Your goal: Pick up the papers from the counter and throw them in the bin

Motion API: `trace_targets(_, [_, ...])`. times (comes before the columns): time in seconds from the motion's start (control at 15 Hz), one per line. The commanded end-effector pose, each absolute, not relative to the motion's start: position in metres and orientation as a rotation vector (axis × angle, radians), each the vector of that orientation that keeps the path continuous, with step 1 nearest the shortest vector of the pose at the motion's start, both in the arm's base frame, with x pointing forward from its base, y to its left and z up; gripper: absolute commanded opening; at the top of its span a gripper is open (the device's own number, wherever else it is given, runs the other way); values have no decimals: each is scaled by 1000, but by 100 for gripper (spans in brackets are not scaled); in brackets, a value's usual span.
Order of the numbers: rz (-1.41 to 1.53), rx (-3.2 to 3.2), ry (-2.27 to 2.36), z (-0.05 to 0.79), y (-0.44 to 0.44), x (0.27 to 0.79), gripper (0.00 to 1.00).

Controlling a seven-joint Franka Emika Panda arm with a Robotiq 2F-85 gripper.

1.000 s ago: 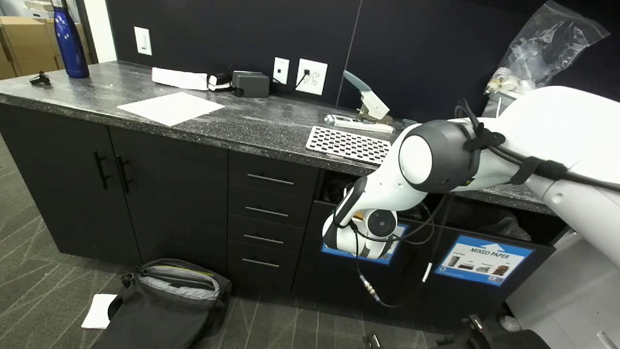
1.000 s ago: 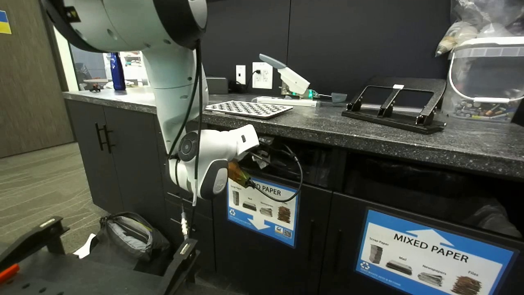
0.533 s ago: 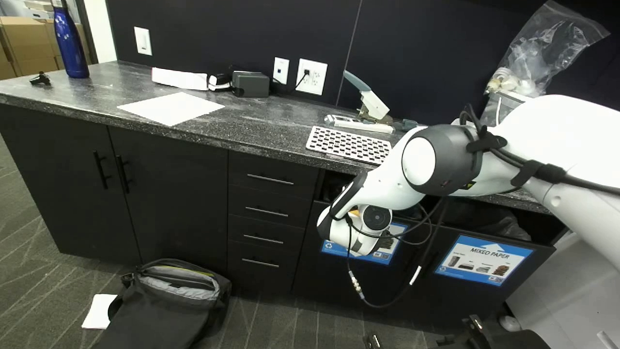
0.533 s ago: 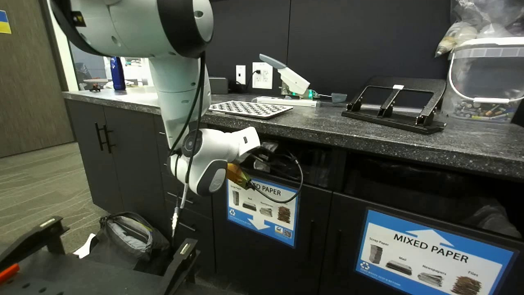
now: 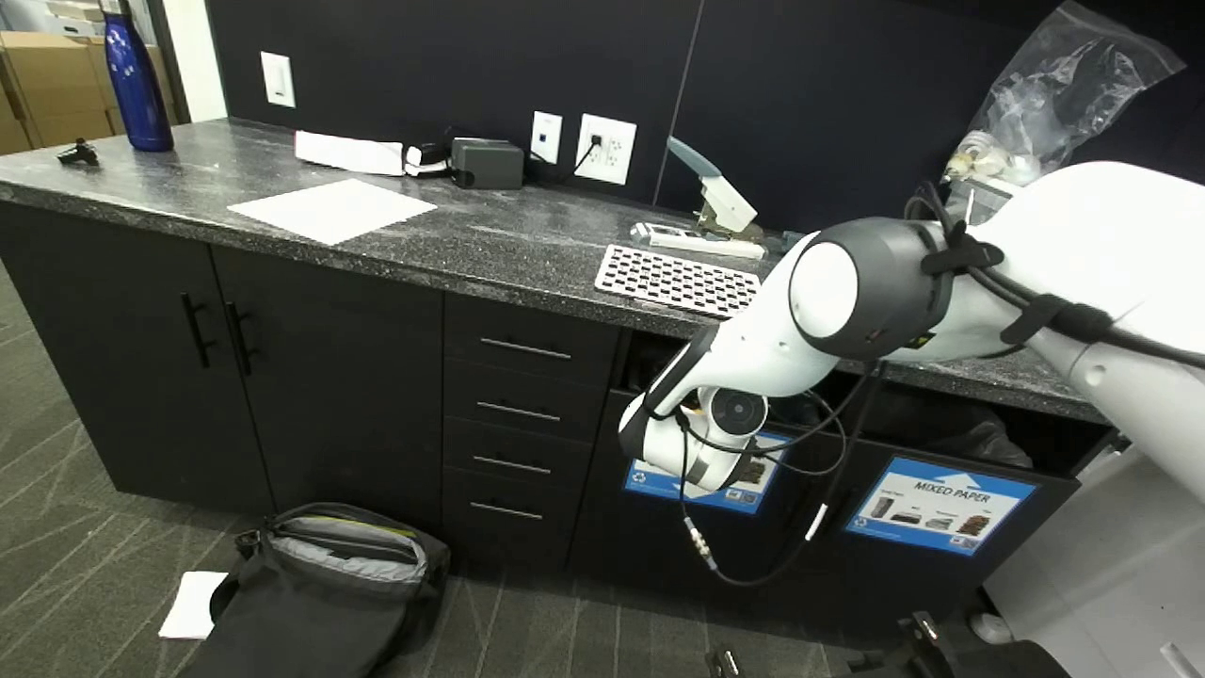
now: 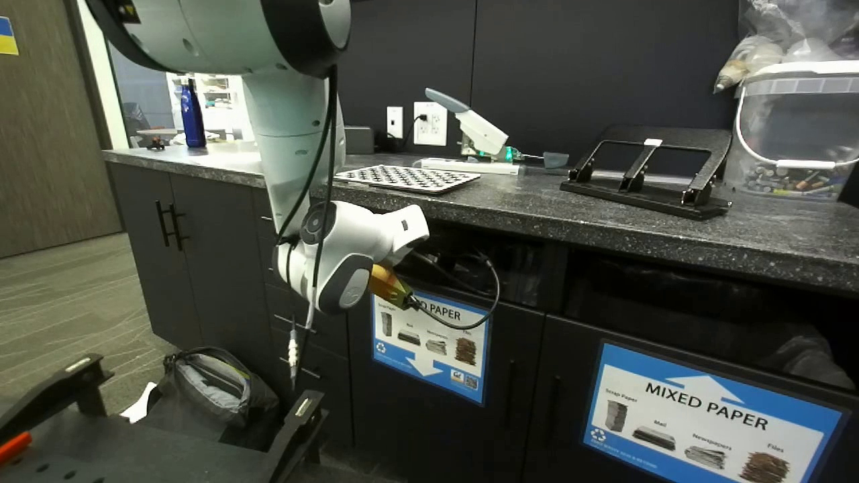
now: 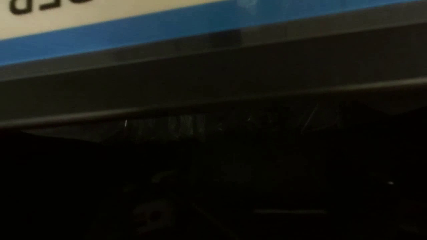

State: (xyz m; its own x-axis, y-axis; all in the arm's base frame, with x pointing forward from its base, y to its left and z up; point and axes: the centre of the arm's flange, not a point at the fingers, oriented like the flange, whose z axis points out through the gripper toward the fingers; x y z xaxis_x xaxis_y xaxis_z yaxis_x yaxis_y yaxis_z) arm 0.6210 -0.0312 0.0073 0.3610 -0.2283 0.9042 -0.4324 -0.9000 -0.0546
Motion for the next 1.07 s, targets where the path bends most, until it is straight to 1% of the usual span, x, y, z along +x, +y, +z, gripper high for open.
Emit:
trace_targets(0.0, [1350,2556,-556,65,-24,581,100])
trace_targets(0.07, [1292,2612,-538,74,-20,571,100])
trace_targets(0.33, [1107,2814,-458,101,1,562,100])
trace_targets(0.67, [833,3027,-299,159,20,548,100])
trace_targets(1.0, [415,3156,-161,217,18,530,100])
